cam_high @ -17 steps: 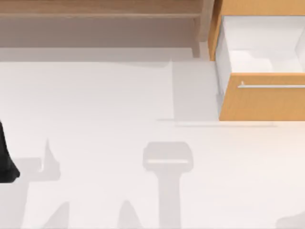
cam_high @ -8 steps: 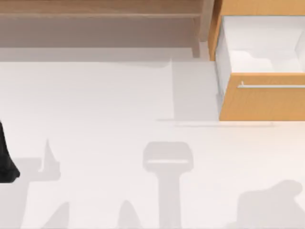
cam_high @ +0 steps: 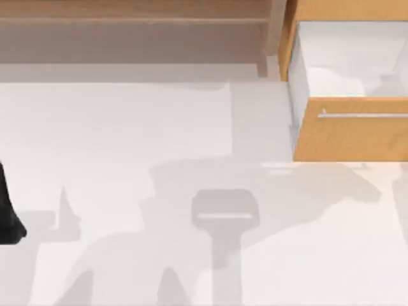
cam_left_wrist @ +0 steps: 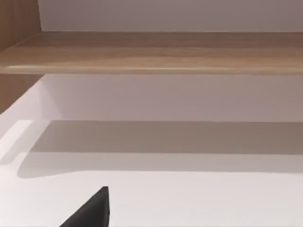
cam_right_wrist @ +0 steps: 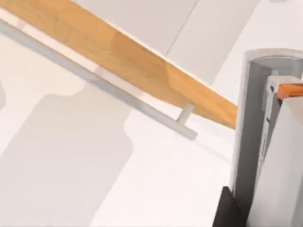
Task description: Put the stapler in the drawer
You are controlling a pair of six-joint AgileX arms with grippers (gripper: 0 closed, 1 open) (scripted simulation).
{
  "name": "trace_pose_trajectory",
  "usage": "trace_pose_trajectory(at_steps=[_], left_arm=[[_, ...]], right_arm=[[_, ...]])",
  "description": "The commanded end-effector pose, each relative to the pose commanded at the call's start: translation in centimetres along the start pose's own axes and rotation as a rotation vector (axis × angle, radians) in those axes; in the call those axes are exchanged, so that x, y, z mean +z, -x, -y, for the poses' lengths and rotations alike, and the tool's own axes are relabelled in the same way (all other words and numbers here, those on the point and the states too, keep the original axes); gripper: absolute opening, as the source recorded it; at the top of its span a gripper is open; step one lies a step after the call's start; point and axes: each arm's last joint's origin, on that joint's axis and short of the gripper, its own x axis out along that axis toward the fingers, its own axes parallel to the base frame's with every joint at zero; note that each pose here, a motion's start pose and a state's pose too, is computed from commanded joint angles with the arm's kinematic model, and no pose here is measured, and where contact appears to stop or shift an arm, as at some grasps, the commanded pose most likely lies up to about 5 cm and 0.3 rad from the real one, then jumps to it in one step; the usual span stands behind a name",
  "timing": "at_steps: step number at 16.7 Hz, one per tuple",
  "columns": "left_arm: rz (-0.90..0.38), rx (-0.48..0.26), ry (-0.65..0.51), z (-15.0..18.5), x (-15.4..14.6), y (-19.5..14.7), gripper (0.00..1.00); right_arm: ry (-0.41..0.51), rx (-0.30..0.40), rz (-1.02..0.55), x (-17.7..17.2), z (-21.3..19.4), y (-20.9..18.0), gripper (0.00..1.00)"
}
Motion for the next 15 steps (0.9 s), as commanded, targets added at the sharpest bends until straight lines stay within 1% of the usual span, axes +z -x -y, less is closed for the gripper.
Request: trace_pose_trajectory(at_steps=[2,4,7,9,11,13,15], left_arm=[[0.0,0.0,0.0,0.0,0.0,0.0,1.0],[0.0,0.0,0.0,0.0,0.0,0.0,1.0],[0.0,0.0,0.0,0.0,0.0,0.0,1.0],[0.0,0.0,0.0,0.0,0.0,0.0,1.0],[0.0,0.0,0.0,0.0,0.0,0.0,1.0],[0.0,0.0,0.0,0.0,0.0,0.0,1.0],[0.0,0.0,0.0,0.0,0.0,0.0,1.0]], right_arm=[[-0.045,0.0,0.037,4.0,0.5,0.1,0.0],[-0.112,0.021,0.051,7.5,0.5,-0.6,0.0],[-0.241,0.084,-0.002,11.4,-0.4,-4.2,0.0],[-0.336,0.127,-0.078,13.0,-1.5,-7.5,0.0],[-0.427,0.158,-0.165,13.7,-2.5,-10.7,0.0],[-0.507,0.175,-0.246,13.8,-3.2,-13.2,0.0],[-0.561,0.182,-0.303,13.6,-3.4,-14.6,0.0]])
